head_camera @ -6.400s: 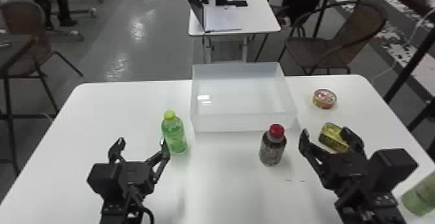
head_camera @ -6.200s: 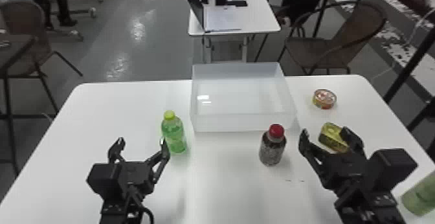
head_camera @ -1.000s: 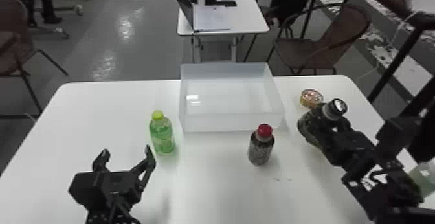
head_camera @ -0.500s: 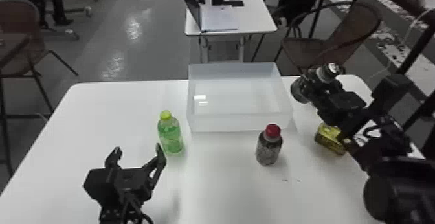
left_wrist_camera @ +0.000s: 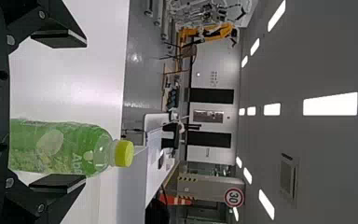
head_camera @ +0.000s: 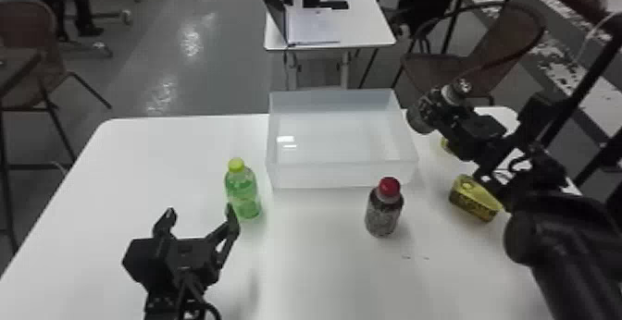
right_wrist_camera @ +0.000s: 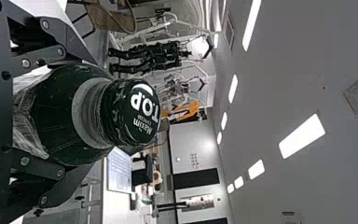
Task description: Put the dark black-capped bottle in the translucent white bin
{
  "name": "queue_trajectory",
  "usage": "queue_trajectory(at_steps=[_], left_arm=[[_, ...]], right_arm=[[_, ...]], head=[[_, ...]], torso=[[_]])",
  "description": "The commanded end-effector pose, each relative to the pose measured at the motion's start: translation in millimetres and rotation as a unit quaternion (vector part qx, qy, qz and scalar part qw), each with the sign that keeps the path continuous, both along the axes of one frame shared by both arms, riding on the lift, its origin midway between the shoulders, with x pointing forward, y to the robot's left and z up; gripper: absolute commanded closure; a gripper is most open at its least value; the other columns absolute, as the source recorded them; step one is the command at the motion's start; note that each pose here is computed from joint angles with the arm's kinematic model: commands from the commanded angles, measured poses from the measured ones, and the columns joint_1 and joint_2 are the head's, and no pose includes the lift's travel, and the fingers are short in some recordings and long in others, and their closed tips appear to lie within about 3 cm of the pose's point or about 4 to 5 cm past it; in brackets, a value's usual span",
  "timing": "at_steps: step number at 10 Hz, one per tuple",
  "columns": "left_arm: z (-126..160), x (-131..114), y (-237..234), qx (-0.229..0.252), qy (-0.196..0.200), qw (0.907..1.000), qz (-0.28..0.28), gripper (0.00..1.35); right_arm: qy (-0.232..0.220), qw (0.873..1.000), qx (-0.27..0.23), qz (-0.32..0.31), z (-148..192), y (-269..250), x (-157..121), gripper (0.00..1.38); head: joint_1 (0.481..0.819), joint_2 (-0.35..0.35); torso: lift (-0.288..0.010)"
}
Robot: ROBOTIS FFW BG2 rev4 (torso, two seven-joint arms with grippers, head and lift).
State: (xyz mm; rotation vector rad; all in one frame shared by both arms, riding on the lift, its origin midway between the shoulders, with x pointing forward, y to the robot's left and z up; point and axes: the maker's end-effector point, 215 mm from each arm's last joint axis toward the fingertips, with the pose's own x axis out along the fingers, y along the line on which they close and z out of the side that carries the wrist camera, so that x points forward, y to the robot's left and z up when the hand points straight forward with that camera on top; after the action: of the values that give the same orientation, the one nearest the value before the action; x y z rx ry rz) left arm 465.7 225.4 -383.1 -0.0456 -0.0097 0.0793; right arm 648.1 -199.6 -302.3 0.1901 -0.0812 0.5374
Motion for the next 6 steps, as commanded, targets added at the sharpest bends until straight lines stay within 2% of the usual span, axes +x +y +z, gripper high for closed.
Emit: queue_trajectory(at_steps=[1,3,5,6], left_arm=[[0.5,0.9,-0.1,-0.002,-0.001,1.0,0.0,0.26],[1.1,2.3,-0.9,-0.002,-0.003,1.0,-0.002,0.26],[3.0,5.9,-3.2,-0.003,-0.006,1.0,-0.006,0.26],[2.7,5.8,-4.1,-0.005,-0.006,1.0,-0.006,0.26]], right_arm=[[0.021,0.999,0.037,0.013,-22.0,11.4,6.6,0.61],[0.041,0.996,0.064,0.044,-39.9,29.6,7.6,0.61],[0.06,0.994,0.067,0.055,-54.4,40.4,10.7,0.61],[0.064,0.994,0.063,0.06,-60.3,45.8,9.9,0.51]], head=[[0.695,0.024],[0.695,0.039],[0.695,0.054],[0.695,0.058]], torso=[[-0.092],[-0.092],[-0.092],[-0.092]])
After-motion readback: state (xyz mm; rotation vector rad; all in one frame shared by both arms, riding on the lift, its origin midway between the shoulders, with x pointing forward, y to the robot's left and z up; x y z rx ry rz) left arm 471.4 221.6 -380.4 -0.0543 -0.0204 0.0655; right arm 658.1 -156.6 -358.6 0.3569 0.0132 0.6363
